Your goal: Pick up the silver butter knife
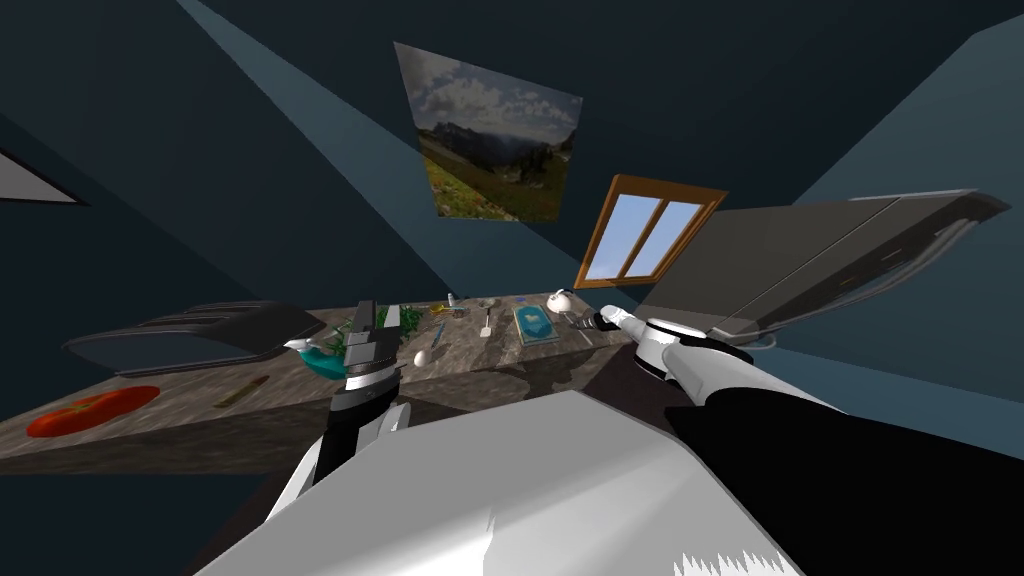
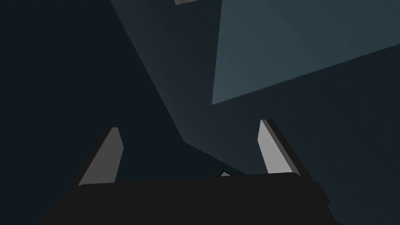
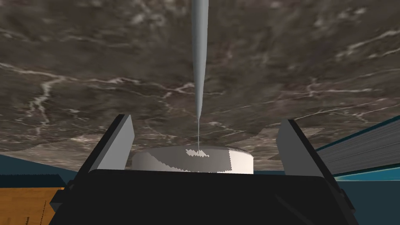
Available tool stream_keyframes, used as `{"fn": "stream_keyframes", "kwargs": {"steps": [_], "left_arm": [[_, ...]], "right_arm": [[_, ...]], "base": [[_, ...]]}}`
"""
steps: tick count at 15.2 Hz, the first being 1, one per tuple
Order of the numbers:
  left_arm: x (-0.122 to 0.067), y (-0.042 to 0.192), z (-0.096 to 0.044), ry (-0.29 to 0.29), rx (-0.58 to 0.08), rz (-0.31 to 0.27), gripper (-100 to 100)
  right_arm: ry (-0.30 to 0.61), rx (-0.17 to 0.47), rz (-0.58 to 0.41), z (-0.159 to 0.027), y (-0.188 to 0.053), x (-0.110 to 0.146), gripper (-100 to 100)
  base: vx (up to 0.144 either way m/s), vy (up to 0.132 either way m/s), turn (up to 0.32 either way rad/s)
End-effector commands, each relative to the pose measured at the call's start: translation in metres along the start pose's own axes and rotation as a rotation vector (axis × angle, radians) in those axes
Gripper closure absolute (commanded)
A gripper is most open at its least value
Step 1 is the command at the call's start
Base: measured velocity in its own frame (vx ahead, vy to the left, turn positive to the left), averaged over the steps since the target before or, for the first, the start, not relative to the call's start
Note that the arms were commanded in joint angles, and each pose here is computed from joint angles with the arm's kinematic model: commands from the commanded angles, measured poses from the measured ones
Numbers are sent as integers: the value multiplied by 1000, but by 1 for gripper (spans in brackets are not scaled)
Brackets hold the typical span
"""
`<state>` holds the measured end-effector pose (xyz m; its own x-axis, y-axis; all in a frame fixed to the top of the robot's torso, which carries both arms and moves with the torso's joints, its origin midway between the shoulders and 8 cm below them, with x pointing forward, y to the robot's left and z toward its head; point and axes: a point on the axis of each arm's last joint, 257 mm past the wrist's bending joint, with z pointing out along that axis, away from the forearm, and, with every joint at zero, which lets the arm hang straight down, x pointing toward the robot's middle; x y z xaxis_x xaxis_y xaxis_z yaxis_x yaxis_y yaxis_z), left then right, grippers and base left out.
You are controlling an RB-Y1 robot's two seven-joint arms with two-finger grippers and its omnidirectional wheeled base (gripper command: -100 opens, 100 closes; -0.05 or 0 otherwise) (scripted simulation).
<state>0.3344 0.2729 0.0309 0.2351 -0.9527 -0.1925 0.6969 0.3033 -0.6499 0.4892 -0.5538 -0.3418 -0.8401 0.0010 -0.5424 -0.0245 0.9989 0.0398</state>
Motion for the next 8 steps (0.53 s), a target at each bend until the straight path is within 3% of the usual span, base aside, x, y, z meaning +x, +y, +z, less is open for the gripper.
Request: {"fn": "stream_keyframes", "kwargs": {"steps": [1, 3, 4, 8], "left_arm": [[0, 0, 0, 0, 0, 0, 0], [0, 0, 0, 0, 0, 0, 0], [0, 0, 0, 0, 0, 0, 0], [0, 0, 0, 0, 0, 0, 0]], "right_arm": [[-4, 4, 6, 8, 1, 8, -100], [-4, 3, 9, 7, 1, 7, -100], [-5, 4, 7, 7, 1, 7, 100], [-6, 12, 5, 6, -3, 7, 100]], "base": [[78, -43, 43], [47, -31, 17], [12, -8, 3], [1, -1, 0]]}}
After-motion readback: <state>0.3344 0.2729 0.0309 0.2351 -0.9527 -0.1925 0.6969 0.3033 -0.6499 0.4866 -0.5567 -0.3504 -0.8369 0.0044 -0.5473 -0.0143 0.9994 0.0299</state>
